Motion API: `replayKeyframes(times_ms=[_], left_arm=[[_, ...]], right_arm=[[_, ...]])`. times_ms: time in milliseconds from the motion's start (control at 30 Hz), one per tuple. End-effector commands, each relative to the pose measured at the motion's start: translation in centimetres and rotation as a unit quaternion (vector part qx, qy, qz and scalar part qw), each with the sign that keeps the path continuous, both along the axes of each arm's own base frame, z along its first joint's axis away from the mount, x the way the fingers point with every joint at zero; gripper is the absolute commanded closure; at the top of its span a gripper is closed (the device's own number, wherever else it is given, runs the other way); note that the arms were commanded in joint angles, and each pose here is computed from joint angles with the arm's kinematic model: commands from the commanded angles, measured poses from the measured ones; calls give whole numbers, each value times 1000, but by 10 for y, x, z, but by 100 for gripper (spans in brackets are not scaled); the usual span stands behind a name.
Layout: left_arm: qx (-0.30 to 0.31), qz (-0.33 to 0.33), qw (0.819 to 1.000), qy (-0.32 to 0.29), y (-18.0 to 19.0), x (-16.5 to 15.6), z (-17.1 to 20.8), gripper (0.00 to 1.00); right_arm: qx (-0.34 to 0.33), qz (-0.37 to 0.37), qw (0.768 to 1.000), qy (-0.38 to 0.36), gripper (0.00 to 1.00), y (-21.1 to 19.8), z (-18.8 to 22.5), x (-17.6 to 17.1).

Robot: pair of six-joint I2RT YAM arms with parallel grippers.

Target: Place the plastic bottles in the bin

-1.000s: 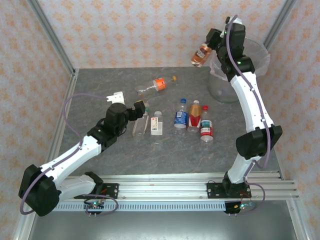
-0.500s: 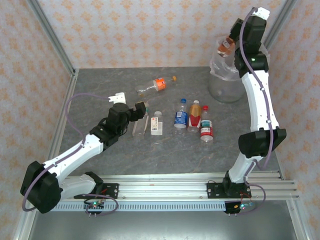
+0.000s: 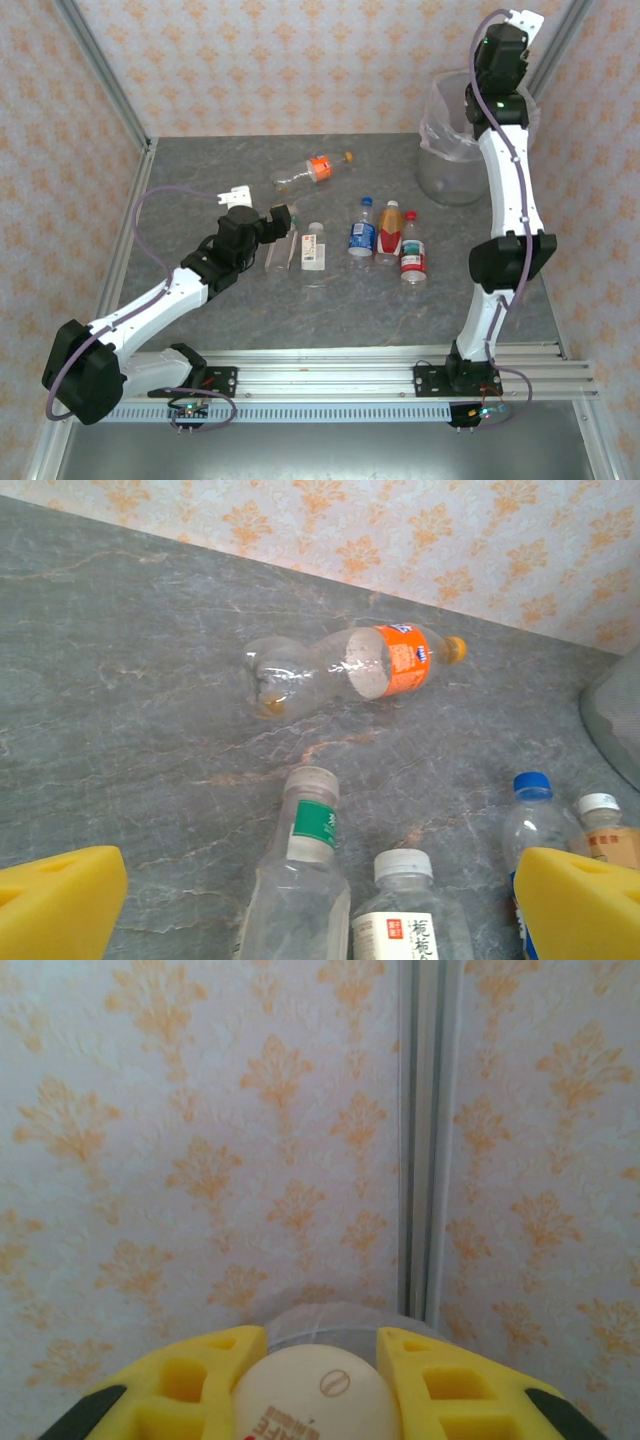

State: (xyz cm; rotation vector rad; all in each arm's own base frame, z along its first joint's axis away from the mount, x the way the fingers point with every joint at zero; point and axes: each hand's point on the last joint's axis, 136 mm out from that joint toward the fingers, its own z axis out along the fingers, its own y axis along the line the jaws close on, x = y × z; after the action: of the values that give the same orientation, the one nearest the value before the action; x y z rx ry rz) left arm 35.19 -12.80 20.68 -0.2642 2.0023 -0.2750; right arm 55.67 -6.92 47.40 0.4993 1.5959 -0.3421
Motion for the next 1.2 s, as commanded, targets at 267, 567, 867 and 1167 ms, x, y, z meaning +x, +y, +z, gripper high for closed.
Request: replayKeyframes(times_ms=[267,567,867,1167], left_arm=[[16,53,998,17,21,-1,-5,0],[24,58,998,23,23,-1,-6,0],[19,49,998,36,15,5,-13,0],[26,55,997,44,18,4,-17,0]], right_arm=[[-4,-19,992,121,92,-16,-70,34],[-14,22,978,205,85,-5,-135,56],[-9,32,969,245,81,-2,-175,65],[3,36,970,238,39,0,-169,63]])
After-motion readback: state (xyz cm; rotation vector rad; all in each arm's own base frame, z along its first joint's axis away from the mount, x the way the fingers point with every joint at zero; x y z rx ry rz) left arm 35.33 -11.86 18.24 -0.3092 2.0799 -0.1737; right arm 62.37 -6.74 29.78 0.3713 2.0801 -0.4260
